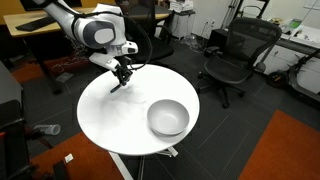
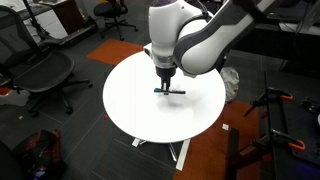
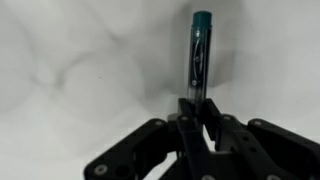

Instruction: Place the marker opposite to the bowl on the table

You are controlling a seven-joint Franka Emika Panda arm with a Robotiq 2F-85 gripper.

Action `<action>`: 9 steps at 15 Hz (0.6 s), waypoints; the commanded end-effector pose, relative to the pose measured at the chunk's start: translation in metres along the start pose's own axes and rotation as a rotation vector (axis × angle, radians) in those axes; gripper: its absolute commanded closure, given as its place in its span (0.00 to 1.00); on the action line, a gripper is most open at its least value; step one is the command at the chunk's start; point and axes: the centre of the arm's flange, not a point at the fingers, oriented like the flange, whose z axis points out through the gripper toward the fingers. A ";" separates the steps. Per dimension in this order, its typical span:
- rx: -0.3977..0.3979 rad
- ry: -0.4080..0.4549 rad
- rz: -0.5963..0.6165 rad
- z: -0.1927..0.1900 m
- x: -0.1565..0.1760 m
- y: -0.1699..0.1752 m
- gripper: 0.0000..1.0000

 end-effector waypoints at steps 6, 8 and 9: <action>-0.006 0.006 -0.187 0.019 0.043 -0.033 0.95; -0.005 0.014 -0.209 0.019 0.050 -0.041 0.95; -0.006 0.017 -0.220 0.019 0.055 -0.045 0.95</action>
